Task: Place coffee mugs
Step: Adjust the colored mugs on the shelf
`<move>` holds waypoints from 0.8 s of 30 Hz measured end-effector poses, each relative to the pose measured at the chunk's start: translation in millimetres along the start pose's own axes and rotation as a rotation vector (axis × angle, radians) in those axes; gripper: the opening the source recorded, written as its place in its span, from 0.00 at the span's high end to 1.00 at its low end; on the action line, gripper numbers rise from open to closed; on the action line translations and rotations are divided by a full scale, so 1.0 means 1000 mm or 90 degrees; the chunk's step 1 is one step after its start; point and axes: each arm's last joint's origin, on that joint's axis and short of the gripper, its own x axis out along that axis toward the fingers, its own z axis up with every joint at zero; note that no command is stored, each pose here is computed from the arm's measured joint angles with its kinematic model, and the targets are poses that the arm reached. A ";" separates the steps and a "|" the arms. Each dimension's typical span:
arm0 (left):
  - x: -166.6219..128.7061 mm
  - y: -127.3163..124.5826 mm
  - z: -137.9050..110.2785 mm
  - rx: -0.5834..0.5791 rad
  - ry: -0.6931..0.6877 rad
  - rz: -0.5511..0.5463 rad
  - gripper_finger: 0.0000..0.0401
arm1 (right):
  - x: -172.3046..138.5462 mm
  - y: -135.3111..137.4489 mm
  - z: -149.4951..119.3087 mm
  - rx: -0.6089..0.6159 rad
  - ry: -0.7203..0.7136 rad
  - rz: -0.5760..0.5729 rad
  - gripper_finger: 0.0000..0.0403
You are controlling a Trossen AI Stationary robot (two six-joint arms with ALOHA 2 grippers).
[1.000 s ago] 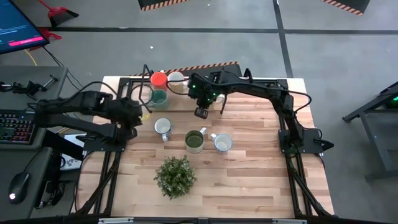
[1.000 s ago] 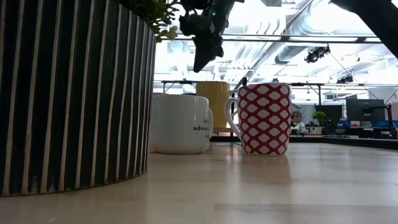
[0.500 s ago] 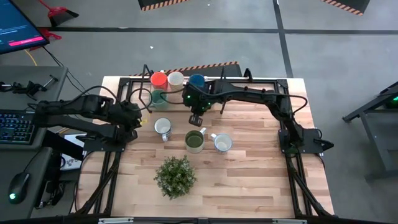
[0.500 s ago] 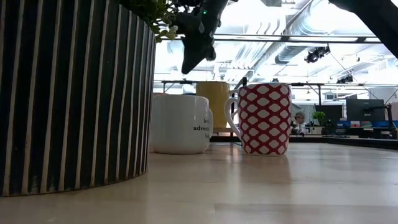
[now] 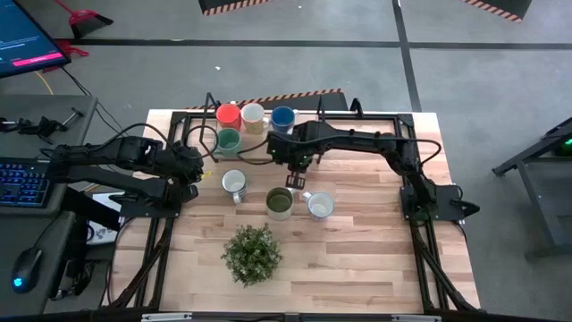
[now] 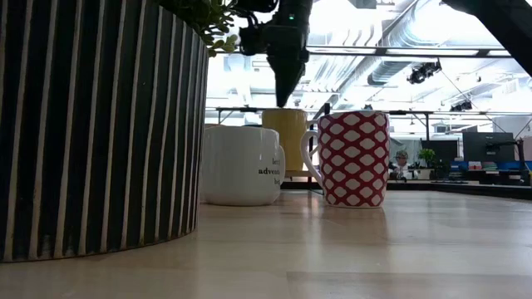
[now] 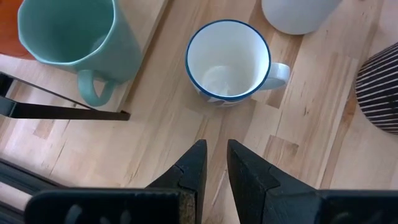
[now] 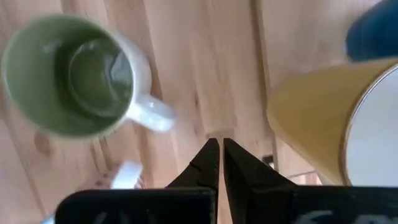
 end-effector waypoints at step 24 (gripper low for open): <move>0.000 0.000 0.002 -0.019 -0.017 0.018 0.87 | -0.040 0.006 -0.083 -0.020 -0.111 0.159 1.00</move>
